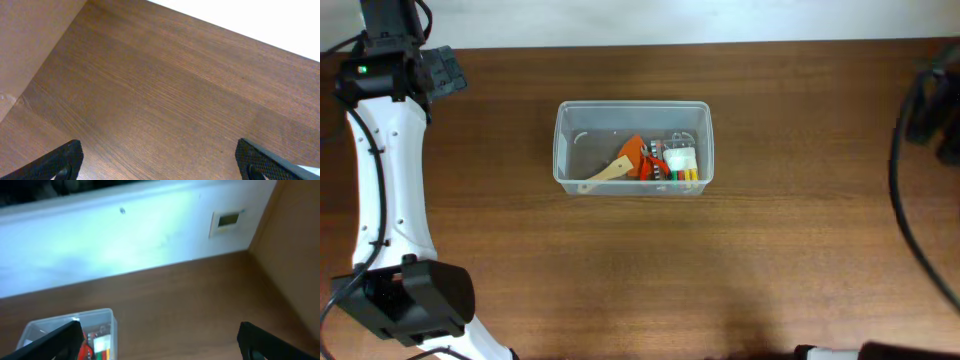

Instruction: Pack container

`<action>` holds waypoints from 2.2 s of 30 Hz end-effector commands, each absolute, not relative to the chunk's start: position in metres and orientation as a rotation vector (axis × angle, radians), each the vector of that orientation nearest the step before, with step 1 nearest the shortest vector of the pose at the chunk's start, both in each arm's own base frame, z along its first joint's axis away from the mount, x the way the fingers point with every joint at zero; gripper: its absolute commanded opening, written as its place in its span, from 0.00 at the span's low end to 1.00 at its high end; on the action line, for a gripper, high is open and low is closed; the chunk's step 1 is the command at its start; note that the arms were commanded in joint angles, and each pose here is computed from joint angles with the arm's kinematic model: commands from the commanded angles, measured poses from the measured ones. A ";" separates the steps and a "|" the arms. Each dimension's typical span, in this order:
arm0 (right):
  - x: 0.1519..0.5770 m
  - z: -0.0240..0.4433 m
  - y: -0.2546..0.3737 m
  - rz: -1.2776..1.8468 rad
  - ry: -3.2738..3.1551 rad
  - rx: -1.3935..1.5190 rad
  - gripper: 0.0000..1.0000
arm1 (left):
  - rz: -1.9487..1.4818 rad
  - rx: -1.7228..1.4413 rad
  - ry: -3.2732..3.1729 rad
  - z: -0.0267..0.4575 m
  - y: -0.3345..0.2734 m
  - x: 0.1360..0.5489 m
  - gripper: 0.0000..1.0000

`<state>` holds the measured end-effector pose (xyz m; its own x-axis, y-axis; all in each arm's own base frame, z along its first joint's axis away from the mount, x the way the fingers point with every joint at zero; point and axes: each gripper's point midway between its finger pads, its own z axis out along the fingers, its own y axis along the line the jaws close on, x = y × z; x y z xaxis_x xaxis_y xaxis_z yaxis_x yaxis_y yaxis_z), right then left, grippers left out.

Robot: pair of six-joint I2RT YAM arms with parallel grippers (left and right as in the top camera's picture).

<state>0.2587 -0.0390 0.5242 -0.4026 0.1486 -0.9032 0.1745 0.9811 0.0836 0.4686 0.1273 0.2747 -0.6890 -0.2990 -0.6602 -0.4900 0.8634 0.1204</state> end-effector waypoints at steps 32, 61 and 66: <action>0.222 0.281 -0.009 0.069 1.675 0.082 0.99 | 0.383 -0.590 2.350 0.282 0.130 0.467 0.99; 0.236 0.166 -0.002 0.025 1.709 -0.026 0.99 | 0.384 -0.589 2.350 0.282 0.130 0.467 0.99; 0.237 0.158 -0.002 0.028 1.724 -0.026 0.99 | 0.384 -0.589 2.350 0.282 0.130 0.467 0.99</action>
<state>0.2364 -0.0026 0.1638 -0.1521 0.0070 -0.9883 -0.0320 0.9994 0.0120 0.4683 0.1277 0.2747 -0.6876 -0.3011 -0.6607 -0.4934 0.8614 0.1210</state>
